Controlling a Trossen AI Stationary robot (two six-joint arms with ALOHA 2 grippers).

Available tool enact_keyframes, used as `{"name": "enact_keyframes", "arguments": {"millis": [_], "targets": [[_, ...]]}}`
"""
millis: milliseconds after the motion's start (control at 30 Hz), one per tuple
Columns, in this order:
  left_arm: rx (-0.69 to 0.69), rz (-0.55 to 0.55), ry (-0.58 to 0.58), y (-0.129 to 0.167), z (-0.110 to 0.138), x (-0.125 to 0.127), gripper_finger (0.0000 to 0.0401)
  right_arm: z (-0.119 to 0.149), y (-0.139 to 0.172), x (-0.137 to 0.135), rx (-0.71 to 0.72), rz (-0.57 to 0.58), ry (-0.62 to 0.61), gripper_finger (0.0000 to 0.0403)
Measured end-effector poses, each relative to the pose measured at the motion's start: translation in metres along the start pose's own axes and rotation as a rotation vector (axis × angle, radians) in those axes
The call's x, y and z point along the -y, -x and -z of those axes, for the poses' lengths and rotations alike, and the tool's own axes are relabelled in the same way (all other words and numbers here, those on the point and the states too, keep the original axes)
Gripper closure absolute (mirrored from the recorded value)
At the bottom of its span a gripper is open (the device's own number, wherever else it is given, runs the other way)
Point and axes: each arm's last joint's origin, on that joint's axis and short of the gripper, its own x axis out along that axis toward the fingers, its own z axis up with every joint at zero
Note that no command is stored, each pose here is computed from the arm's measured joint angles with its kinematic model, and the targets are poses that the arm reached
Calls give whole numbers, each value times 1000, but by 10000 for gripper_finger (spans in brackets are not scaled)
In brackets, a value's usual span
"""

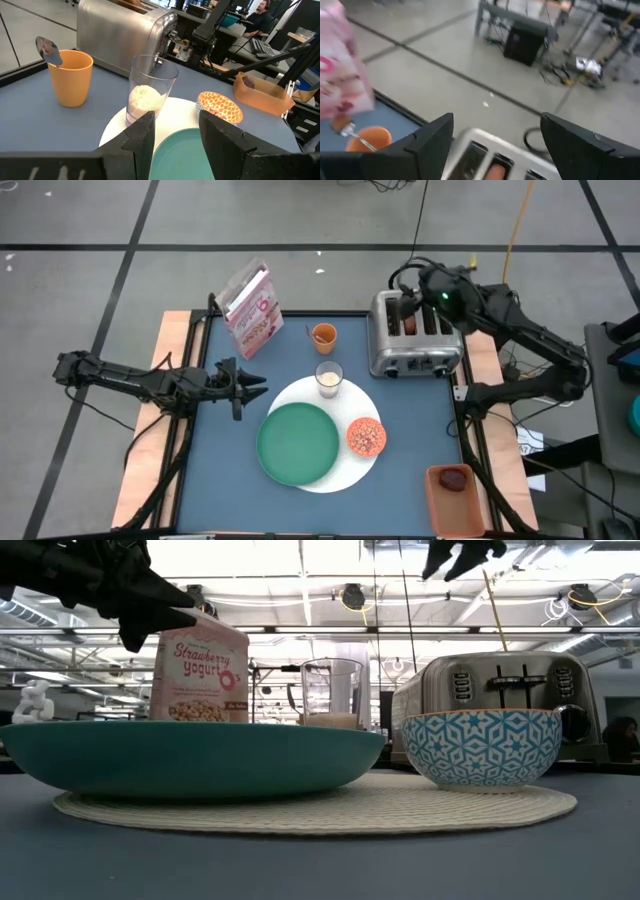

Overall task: Arrange a breakfast setting
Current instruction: Put the toasted bagel on the green plate

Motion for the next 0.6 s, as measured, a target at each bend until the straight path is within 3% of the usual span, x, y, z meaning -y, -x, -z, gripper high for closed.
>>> {"name": "enact_keyframes", "arguments": {"millis": [300,600], "targets": [[-1,0,0,0,0,0,242,6,-44,-2,-326,-84,29,112],[-2,-1,-1,0,0,0,242,25,-82,-2,-539,-9,83,112]]}}
